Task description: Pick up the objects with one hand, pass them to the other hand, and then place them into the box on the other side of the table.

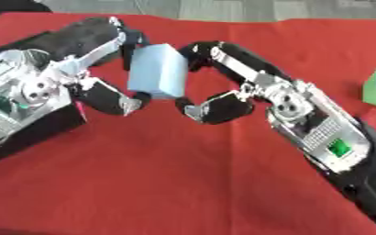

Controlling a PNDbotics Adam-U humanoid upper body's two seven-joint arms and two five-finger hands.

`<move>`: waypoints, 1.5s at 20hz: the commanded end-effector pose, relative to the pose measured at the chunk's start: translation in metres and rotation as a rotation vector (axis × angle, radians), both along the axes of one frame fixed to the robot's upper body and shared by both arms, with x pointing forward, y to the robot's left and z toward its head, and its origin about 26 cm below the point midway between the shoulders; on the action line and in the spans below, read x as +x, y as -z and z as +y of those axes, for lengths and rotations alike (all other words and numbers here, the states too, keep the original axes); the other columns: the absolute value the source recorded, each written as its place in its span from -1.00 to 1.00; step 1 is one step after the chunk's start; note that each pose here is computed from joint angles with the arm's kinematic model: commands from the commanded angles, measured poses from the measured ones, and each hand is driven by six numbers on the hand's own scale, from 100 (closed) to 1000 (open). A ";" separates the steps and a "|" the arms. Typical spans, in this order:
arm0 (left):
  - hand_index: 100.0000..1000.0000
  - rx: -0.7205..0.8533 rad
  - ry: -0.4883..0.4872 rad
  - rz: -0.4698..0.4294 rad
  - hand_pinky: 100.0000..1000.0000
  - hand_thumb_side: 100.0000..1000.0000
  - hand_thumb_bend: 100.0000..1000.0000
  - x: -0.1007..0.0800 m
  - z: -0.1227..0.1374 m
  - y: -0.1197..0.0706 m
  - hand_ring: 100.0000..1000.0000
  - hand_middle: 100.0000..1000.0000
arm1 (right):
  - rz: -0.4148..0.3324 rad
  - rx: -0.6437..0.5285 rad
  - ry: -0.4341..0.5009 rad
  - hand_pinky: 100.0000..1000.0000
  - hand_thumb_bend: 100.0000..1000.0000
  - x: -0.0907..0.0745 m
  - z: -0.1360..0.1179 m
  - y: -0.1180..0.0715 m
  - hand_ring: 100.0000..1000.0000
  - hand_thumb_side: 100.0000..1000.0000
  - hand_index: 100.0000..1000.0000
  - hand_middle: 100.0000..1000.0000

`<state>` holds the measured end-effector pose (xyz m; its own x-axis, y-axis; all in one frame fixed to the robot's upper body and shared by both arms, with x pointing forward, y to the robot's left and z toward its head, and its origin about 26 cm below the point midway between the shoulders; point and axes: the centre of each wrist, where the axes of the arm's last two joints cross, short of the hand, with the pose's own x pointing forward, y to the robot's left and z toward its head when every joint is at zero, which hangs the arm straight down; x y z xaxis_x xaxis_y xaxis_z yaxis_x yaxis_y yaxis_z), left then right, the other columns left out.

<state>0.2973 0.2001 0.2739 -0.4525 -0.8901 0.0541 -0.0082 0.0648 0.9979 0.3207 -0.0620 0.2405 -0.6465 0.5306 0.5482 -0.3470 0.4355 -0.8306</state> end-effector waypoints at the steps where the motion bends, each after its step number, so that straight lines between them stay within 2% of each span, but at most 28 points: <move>1: -0.37 0.019 -0.051 -0.043 0.36 -0.84 -0.87 0.000 0.013 -0.012 0.21 -0.29 | -0.023 0.005 0.022 0.80 -0.57 0.002 -0.004 -0.007 0.56 -1.00 0.68 0.42; 10: -0.37 0.028 -0.101 -0.029 0.35 -0.84 -0.84 0.000 0.031 -0.007 0.21 -0.30 | -0.036 -0.001 0.054 0.81 -0.56 0.003 -0.006 -0.009 0.57 -1.00 0.69 0.43; 18: -0.37 -0.008 -0.171 -0.063 0.35 -0.87 -0.86 -0.001 0.048 -0.008 0.20 -0.30 | -0.054 -0.005 0.076 0.80 -0.56 0.001 -0.008 -0.012 0.57 -1.00 0.68 0.43; 28: -0.38 -0.068 -0.351 -0.146 0.36 -0.92 -0.89 -0.006 0.084 -0.007 0.19 -0.31 | -0.076 0.015 0.112 0.79 -0.52 0.000 -0.013 -0.017 0.55 -1.00 0.68 0.42; 29: -0.38 -0.075 -0.366 -0.156 0.36 -0.95 -1.00 -0.006 0.088 -0.008 0.19 -0.31 | -0.076 0.018 0.115 0.79 -0.51 0.000 -0.014 -0.017 0.55 -1.00 0.68 0.42; 30: -0.38 -0.080 -0.382 -0.164 0.36 -0.93 -0.88 -0.007 0.091 -0.008 0.20 -0.31 | -0.076 0.020 0.118 0.79 -0.49 0.000 -0.014 -0.018 0.55 -1.00 0.68 0.42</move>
